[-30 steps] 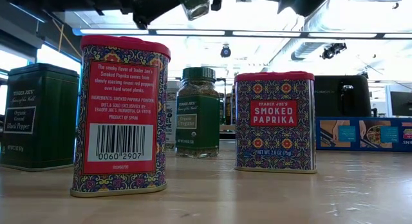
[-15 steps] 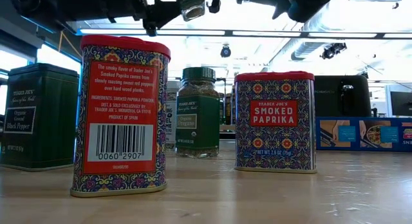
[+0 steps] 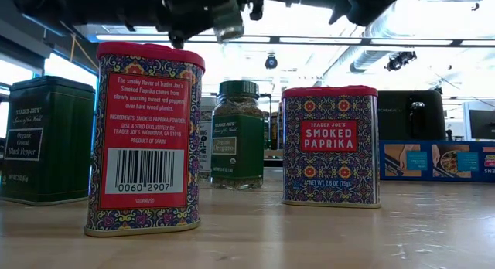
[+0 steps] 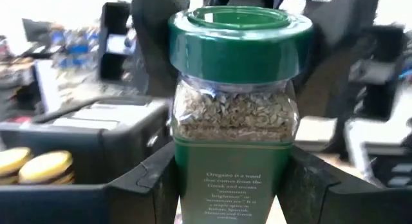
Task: Shelf spices
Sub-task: Adjust the green seasoning bottle on the shelf
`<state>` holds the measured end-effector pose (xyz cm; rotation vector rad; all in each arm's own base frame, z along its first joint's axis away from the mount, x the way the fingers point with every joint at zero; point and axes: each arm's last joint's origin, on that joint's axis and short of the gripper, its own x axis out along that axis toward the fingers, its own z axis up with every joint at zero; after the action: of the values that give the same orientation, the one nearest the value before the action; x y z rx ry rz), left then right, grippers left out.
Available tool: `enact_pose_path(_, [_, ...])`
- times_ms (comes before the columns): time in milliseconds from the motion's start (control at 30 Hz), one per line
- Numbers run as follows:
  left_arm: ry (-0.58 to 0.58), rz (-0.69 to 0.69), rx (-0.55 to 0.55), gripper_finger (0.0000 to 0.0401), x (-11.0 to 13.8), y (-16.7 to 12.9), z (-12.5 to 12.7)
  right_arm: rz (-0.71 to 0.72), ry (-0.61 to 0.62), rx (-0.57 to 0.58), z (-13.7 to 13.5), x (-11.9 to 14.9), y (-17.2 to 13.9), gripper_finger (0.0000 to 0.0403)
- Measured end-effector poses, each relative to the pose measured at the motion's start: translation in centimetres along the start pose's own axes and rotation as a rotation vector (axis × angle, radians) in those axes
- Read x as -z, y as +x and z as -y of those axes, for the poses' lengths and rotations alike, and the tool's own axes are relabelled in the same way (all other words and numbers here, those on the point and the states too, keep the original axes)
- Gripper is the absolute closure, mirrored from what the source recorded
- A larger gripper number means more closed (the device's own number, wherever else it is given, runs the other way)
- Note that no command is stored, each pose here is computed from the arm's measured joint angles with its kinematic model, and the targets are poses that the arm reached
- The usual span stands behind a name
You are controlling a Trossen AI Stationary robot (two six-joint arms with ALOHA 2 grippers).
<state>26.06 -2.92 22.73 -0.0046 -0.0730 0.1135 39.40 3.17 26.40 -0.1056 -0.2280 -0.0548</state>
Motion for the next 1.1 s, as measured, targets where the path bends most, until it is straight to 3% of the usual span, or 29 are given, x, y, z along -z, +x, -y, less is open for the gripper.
enact_pose_path(167, [0.049, -0.168, -0.091, 0.0213, -0.3, 0.2, -0.2, -0.132, 0.022, 0.004, 0.8, -1.2, -0.7, 0.0171])
enact_pose_path(367, [0.124, -0.362, -0.163, 0.0213, -0.5, 0.7, -0.4, -0.446, -0.007, -0.028, 2.6, -6.2, -1.7, 0.0170])
enact_pose_path(467, [0.139, -0.384, -0.174, 0.0213, -0.6, 0.8, -0.6, -0.674, -0.033, -0.043, 3.5, -7.7, -1.7, 0.0170])
enact_pose_path(600, [0.148, -0.382, -0.171, 0.0213, -0.7, 0.8, -0.6, -0.835, -0.087, -0.067, 4.3, -8.7, -0.6, 0.0169])
enact_pose_path(800, [0.148, -0.391, -0.157, 0.0213, -0.5, 0.8, -0.6, -0.950, -0.194, -0.155, 4.3, -8.7, 1.7, 0.0169])
enact_pose_path(1100, [0.147, -0.389, -0.163, 0.0213, -0.6, 0.8, -0.6, -0.983, -0.189, -0.246, 4.0, -8.8, 3.3, 0.0168])
